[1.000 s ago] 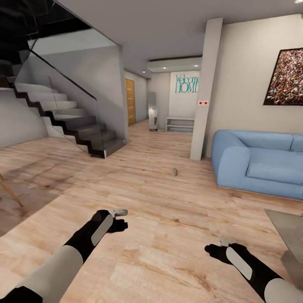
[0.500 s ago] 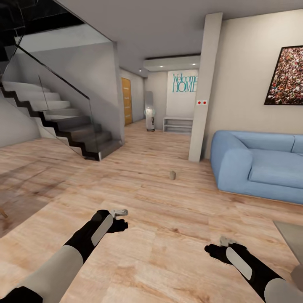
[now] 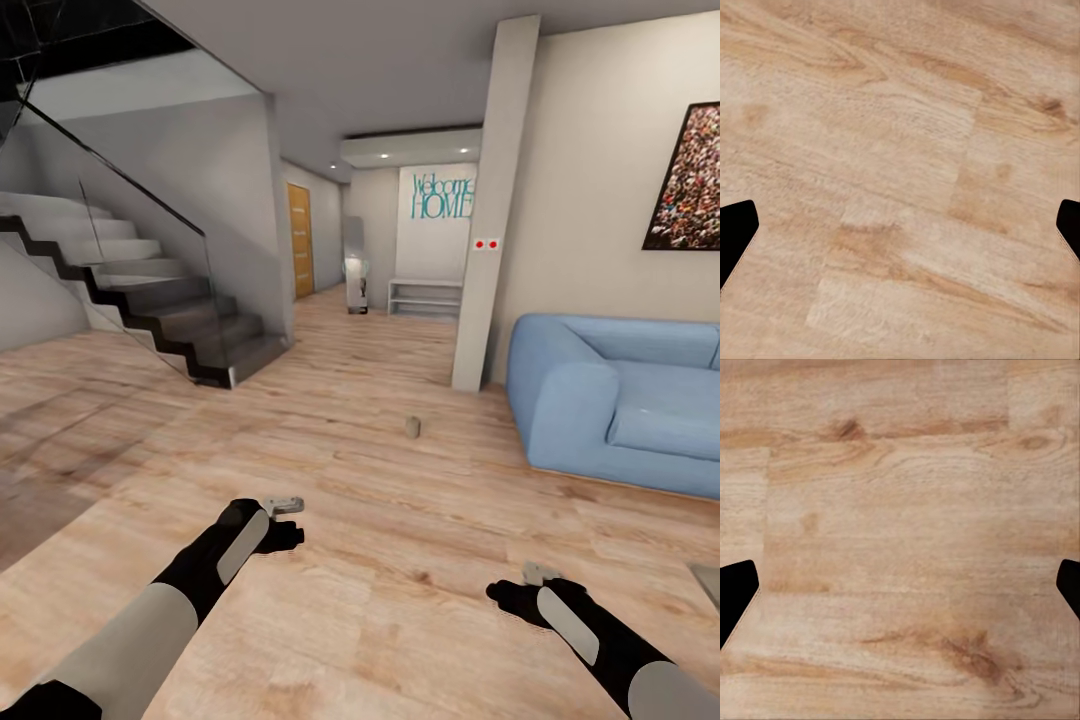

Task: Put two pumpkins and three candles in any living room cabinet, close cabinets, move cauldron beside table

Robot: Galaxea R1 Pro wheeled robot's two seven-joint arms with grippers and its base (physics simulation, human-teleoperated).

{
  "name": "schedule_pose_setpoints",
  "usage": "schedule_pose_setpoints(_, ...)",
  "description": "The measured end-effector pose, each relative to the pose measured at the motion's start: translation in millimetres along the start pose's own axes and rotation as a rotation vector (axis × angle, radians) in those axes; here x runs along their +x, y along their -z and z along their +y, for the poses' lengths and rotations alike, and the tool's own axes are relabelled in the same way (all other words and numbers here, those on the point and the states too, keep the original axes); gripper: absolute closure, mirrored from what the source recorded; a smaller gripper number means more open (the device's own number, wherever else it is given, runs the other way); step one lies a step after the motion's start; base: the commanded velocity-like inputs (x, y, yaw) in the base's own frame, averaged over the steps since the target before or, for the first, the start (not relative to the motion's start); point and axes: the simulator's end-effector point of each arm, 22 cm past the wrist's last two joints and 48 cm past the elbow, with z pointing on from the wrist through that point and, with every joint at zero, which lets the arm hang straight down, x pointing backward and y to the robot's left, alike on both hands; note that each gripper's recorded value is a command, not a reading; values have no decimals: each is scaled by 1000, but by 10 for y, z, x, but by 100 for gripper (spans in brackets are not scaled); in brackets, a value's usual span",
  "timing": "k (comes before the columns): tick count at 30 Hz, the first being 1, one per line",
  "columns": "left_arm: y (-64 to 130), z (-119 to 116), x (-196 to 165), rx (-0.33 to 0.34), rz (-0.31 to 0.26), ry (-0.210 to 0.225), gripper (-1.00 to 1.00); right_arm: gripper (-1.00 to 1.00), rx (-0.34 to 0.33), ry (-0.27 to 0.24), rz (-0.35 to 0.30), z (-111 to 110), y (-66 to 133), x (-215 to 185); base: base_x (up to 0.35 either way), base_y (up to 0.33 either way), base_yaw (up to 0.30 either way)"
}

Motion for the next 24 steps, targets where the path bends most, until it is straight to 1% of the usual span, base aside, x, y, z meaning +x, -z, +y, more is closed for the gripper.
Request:
schedule_pose_setpoints(8,0,-2,0,1,0,0,-100,-100,1,1,0,-3,0,1,336,0,0)
schedule_pose_setpoints(13,-4,-2,3,1,1,0,-100,-100,2,2,3,-5,-3,9,336,0,-101)
schedule_pose_setpoints(24,-5,-1,4,1,1,0,-100,-100,5,2,1,-11,-4,7,336,0,-9)
